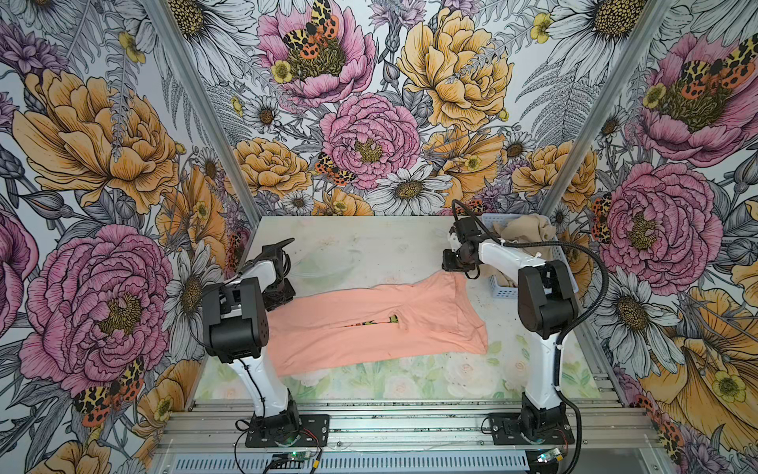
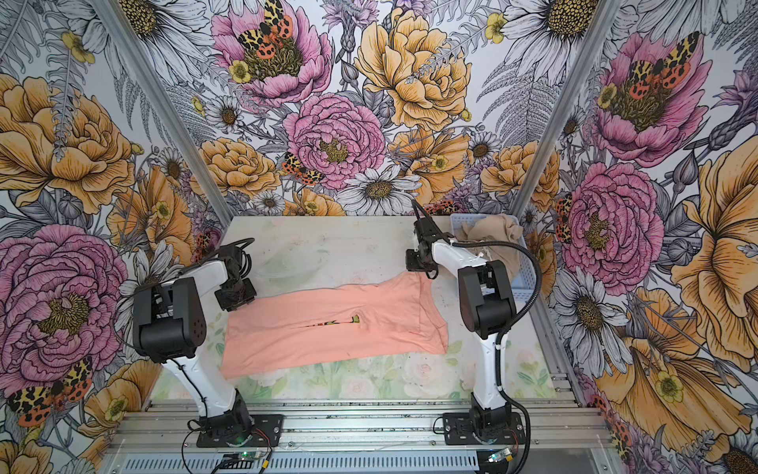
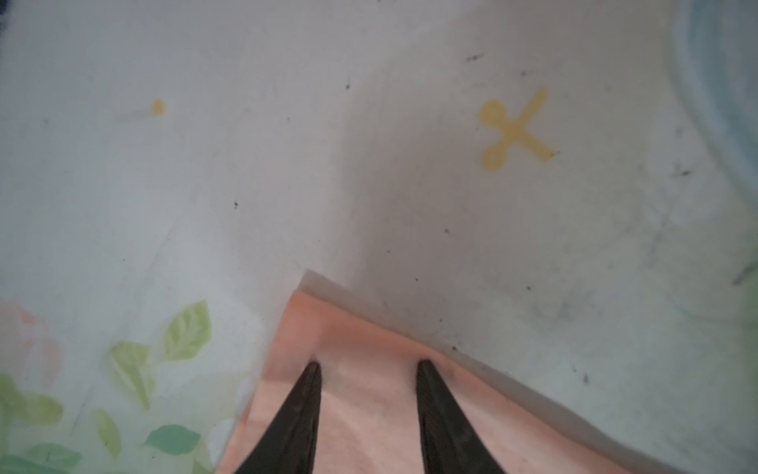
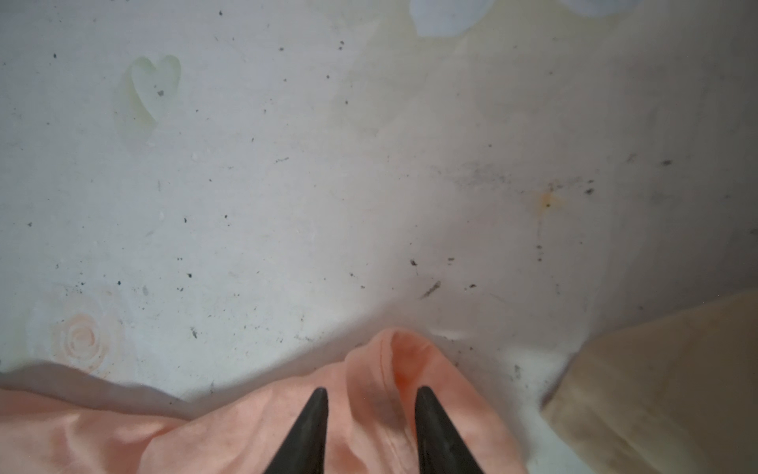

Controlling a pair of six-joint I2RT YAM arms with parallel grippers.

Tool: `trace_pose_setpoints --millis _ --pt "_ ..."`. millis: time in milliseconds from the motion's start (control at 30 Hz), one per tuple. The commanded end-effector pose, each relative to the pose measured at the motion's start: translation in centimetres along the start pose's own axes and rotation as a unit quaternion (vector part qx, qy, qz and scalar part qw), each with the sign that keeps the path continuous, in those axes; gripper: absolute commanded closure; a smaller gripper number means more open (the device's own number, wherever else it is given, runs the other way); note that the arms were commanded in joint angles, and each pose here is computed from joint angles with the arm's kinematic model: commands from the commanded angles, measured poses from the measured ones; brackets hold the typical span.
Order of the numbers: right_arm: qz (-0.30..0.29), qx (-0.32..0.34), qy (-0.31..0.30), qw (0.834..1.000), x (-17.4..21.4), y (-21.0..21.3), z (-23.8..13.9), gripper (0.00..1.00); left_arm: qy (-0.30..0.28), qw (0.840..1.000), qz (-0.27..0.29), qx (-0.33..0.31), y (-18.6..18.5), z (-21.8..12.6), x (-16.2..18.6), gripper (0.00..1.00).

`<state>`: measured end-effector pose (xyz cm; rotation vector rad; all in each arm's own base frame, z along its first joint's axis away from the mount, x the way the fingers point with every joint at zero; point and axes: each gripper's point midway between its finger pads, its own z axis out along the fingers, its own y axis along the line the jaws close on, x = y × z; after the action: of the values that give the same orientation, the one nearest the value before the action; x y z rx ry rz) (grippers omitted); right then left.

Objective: Fold and stack the mixed laundry pile

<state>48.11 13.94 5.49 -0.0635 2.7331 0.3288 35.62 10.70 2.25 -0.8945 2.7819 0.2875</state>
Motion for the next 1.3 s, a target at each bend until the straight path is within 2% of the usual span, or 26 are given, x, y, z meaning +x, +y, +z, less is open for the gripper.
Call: trace_pose_setpoints --millis 0,233,433,533,633,967,1267 --pt "-0.004 0.002 -0.004 1.0 -0.7 -0.4 0.4 0.62 0.034 0.998 0.003 -0.048 2.5 2.3 1.4 0.6" --pt "0.003 -0.016 0.005 1.0 -0.2 0.0 1.1 0.76 0.034 0.998 0.003 -0.047 2.5 2.2 1.4 0.6" --pt "0.015 -0.037 0.011 0.999 0.1 0.4 1.7 0.8 0.034 0.998 0.003 -0.045 2.4 2.3 1.3 0.6" --pt "0.021 -0.041 0.01 0.999 0.0 0.3 1.8 0.92 0.034 0.998 0.002 -0.044 2.4 2.3 1.3 0.6" --pt "0.022 -0.031 0.005 0.999 -0.1 -0.2 1.5 1.0 0.036 0.998 0.001 -0.044 2.5 2.3 1.3 0.6" --pt "0.046 0.015 -0.016 0.999 -0.7 -3.7 -0.1 1.0 0.036 0.998 -0.002 -0.044 2.7 2.4 1.3 0.6" --pt "0.058 0.037 -0.023 0.997 -0.6 -5.0 -0.7 1.0 0.037 0.998 -0.002 -0.045 2.7 2.4 1.2 0.61"
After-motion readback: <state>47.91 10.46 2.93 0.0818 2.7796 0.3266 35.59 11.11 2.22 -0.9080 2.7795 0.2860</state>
